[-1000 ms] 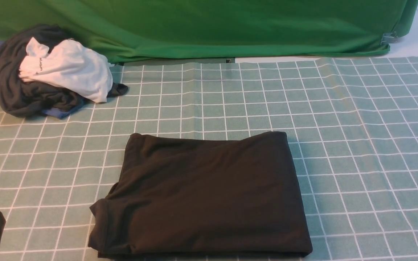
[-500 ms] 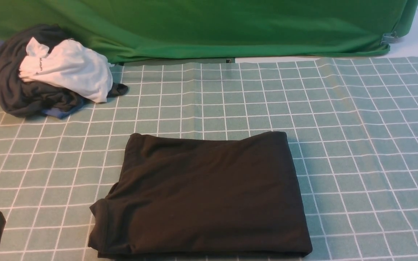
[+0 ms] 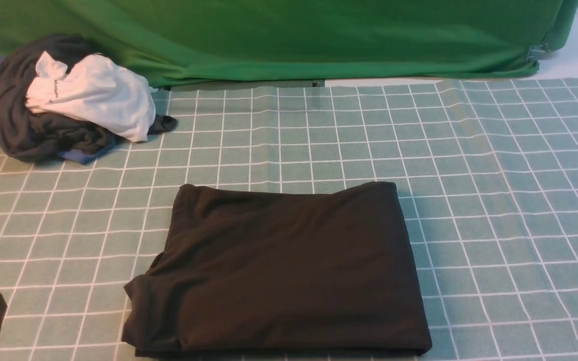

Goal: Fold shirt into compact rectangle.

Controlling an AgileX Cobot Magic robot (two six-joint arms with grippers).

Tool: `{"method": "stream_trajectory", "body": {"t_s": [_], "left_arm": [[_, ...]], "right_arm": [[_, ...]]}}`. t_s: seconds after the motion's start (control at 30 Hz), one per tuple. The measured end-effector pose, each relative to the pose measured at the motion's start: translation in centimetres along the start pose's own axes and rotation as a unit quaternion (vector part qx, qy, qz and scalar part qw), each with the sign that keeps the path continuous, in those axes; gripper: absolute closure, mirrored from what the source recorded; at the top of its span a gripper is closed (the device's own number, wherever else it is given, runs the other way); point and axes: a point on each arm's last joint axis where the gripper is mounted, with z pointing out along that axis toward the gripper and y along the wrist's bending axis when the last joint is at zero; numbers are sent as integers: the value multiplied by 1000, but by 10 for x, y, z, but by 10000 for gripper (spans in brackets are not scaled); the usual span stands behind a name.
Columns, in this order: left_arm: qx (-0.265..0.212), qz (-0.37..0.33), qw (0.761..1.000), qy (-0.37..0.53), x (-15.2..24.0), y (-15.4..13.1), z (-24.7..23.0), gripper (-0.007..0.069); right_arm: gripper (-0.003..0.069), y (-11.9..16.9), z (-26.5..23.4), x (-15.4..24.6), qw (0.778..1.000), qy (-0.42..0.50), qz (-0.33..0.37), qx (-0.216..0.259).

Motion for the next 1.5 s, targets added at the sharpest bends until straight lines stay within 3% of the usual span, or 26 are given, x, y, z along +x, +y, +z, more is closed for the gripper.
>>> {"method": "stream_trajectory", "body": {"t_s": [0.13,1.5], "left_arm": [[0,0,1000,1,0,0,0,609],[0,0,1000,1,0,0,0,590]], "right_arm": [[421,-2,0,1,1000,4,3,16],[418,-2,0,1,1000,4,5,18]]}}
